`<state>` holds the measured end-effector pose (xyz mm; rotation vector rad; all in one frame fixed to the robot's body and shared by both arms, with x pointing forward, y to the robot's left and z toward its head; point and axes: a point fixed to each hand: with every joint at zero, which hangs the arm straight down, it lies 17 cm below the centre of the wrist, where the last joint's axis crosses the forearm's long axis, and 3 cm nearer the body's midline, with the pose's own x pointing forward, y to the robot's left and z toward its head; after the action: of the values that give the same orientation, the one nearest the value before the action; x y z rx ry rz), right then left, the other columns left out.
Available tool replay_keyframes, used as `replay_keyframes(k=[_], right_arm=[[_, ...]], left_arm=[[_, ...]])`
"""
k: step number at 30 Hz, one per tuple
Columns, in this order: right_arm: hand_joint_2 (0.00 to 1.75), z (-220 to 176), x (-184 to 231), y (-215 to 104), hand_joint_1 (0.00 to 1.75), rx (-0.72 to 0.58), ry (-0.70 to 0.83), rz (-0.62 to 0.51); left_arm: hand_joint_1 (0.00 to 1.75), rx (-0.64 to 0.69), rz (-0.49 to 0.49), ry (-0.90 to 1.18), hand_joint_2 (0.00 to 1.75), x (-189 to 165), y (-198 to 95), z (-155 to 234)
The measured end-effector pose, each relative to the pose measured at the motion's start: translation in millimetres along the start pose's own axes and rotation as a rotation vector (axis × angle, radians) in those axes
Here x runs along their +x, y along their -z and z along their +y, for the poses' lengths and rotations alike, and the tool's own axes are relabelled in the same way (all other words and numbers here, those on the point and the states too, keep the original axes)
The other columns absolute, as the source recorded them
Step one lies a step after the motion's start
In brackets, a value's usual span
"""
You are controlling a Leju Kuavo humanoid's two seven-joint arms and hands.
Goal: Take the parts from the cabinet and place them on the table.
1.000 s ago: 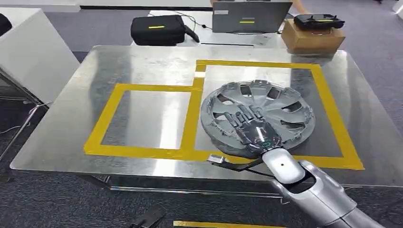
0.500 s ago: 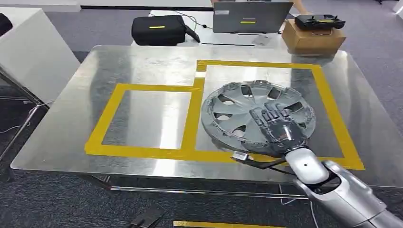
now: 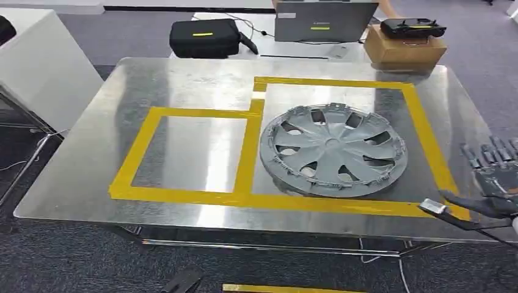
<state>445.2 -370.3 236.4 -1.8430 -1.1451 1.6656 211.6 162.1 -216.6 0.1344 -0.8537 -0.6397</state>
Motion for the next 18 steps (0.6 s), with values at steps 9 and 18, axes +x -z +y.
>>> replay_keyframes(k=[9, 18], right_arm=[[0.00, 4, -84, -56, 0.00, 0.037, -0.083, 0.123], [0.00, 6, -135, -121, 0.00, 0.089, -0.137, 0.193]], left_arm=[[0.00, 0.009, 0.004, -0.011, 0.00, -2, -1, 1], [0.00, 0.035, 0.020, -0.042, 0.00, -8, -4, 4]])
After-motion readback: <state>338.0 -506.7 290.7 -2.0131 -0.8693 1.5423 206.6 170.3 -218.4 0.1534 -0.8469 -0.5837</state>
